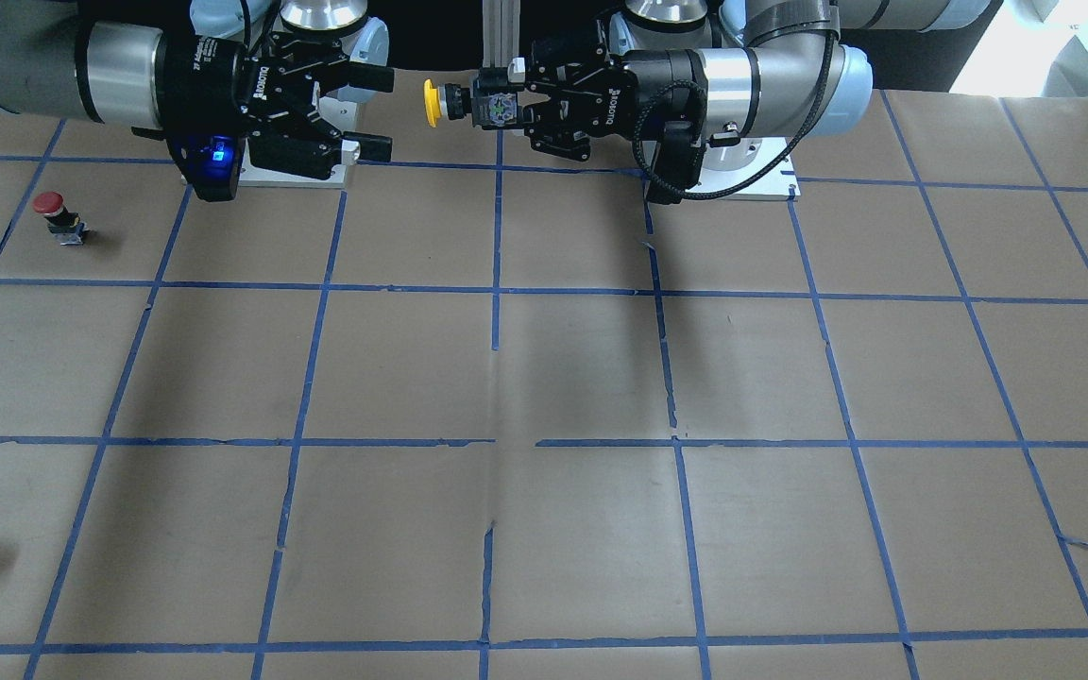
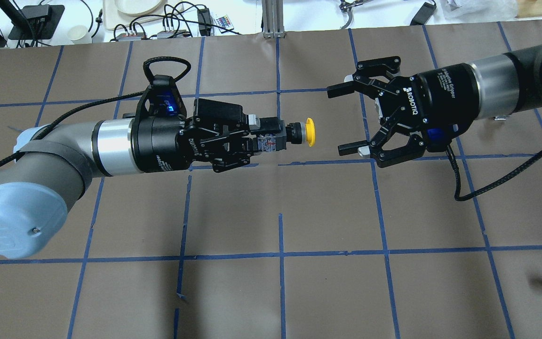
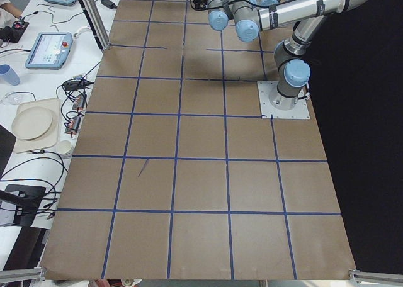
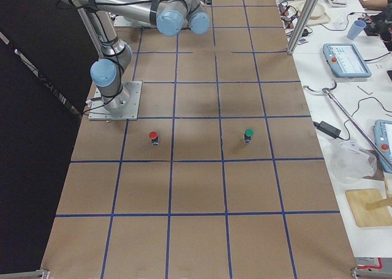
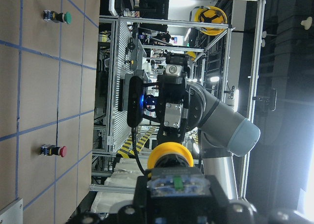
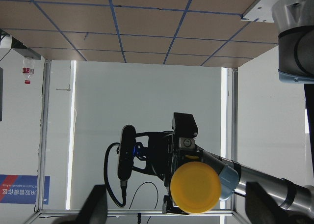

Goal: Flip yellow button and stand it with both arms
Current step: 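Move the open right gripper onto the yellow cap held by the left gripper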

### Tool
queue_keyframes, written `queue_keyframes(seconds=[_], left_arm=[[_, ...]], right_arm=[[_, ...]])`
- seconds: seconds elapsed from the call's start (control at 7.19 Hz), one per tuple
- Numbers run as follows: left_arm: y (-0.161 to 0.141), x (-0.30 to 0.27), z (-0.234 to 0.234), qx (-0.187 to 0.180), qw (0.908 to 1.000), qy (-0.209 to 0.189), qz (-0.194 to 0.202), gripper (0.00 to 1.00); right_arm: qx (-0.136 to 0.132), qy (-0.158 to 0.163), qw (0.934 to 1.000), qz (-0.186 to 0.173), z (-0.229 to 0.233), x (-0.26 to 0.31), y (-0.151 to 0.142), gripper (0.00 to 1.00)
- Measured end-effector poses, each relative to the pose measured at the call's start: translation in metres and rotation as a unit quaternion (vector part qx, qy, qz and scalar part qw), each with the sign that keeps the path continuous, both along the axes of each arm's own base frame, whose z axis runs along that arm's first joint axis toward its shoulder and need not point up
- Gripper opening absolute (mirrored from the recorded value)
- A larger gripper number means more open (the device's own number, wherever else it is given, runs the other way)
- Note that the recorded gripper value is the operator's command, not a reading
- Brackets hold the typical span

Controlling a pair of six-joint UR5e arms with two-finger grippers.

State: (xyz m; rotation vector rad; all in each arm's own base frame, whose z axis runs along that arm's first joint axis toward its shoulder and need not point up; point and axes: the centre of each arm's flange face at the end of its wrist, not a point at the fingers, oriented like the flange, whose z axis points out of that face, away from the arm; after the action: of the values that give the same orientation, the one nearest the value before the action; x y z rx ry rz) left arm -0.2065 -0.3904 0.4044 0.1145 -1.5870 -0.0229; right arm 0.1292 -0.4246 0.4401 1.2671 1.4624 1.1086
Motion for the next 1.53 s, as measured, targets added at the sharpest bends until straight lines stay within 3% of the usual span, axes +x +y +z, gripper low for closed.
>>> queue_keyframes(seconds=[1.11, 1.25, 1.39, 1.53], left_arm=[[0.002, 0.0, 0.001, 0.001, 1.0, 0.001, 0.001, 0.08], [0.002, 0.0, 0.001, 0.003, 1.0, 0.001, 0.001, 0.08], [0.002, 0.0, 0.002, 0.003, 1.0, 0.001, 0.001, 0.08], [0.002, 0.0, 0.002, 0.004, 1.0, 0.001, 0.001, 0.08]], right_arm=[[0.017, -0.02, 0.9996, 0.003, -0.008, 0.026, 0.013, 1.0], [0.019, -0.021, 0.9996, 0.004, -0.009, 0.027, 0.014, 0.97], [0.023, -0.021, 0.9995, 0.005, -0.012, 0.028, 0.016, 0.83], [0.024, -0.022, 0.9995, 0.005, -0.014, 0.029, 0.017, 0.82]])
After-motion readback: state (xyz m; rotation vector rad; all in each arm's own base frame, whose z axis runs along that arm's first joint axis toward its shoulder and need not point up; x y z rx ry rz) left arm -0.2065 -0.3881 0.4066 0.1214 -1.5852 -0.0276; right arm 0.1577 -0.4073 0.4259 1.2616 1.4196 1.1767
